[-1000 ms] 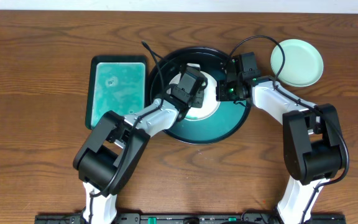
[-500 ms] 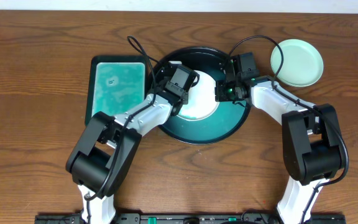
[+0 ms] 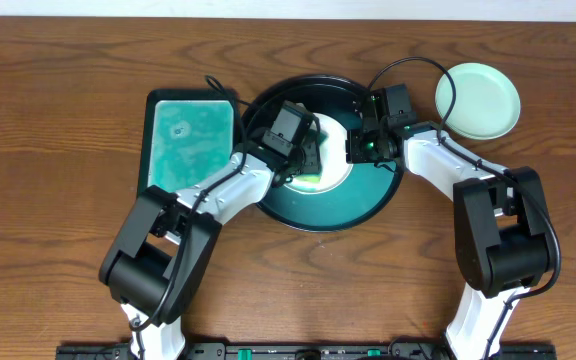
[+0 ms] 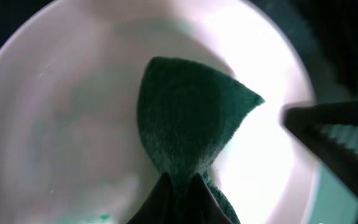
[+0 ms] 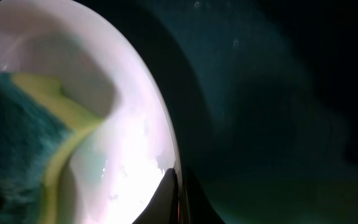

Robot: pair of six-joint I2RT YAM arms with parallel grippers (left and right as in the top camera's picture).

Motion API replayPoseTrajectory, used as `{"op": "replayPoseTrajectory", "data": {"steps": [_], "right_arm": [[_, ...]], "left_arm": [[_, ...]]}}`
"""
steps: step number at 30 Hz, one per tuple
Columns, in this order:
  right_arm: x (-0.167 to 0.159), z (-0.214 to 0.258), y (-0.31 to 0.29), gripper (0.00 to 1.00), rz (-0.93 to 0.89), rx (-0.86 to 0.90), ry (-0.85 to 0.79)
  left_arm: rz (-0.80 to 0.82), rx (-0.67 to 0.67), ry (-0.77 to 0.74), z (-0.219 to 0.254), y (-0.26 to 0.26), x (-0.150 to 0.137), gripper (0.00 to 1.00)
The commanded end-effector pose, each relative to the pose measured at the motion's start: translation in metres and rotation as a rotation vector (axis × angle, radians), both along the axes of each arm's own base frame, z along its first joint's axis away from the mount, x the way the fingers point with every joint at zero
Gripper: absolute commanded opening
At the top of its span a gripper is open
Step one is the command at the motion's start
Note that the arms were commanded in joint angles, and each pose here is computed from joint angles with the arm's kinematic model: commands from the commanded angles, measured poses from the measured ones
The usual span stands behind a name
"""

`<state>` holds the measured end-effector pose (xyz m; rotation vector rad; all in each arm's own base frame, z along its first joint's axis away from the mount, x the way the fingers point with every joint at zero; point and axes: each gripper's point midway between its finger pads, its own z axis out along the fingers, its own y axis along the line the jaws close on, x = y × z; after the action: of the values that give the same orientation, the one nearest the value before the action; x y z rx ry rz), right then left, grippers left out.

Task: Clean dirty plates on tray and stack at the side
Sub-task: 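Scrub the white plate face with the sponge in the left gripper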

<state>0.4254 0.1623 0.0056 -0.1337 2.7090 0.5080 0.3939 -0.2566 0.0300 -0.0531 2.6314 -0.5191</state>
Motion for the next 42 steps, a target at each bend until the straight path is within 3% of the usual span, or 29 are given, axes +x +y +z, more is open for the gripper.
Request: {"op": "replayPoseTrajectory", "data": {"steps": [1, 8, 11, 14, 16, 22, 25, 30, 37, 42], "right_arm": [[-0.009, -0.013, -0.001, 0.01, 0.021, -0.039, 0.03], [-0.009, -0.013, -0.001, 0.01, 0.021, -0.039, 0.03], [-0.01, -0.013, -0.001, 0.01, 0.021, -0.039, 0.031], [-0.01, -0.013, -0.001, 0.01, 0.021, -0.039, 0.031], [-0.01, -0.013, -0.001, 0.01, 0.021, -0.039, 0.031], [-0.009, -0.013, -0.001, 0.01, 0.021, -0.038, 0.03], [-0.009, -0.013, -0.001, 0.01, 0.021, -0.039, 0.03], [-0.009, -0.013, -0.001, 0.01, 0.021, -0.038, 0.03], [-0.01, -0.013, -0.001, 0.01, 0.021, -0.039, 0.034], [-0.011, -0.013, -0.001, 0.01, 0.021, -0.039, 0.035]], "left_arm": [[0.041, 0.181, 0.004, -0.03, 0.031, 0.0, 0.07], [0.112, 0.616, -0.153, -0.017, 0.103, 0.021, 0.07], [0.153, 0.695, -0.22, -0.002, 0.117, 0.031, 0.07], [0.162, 0.654, -0.263, 0.013, 0.112, 0.039, 0.07], [0.127, 0.555, -0.274, 0.021, 0.095, 0.041, 0.07], [-0.062, 0.01, -0.18, 0.038, 0.001, 0.024, 0.08], [-0.046, -0.115, -0.117, 0.037, -0.019, 0.016, 0.07], [-0.044, -0.112, -0.081, 0.017, -0.028, 0.011, 0.07], [0.021, -0.003, -0.065, -0.017, -0.008, 0.017, 0.07], [0.125, 0.242, -0.117, -0.029, 0.038, 0.025, 0.07]]}}
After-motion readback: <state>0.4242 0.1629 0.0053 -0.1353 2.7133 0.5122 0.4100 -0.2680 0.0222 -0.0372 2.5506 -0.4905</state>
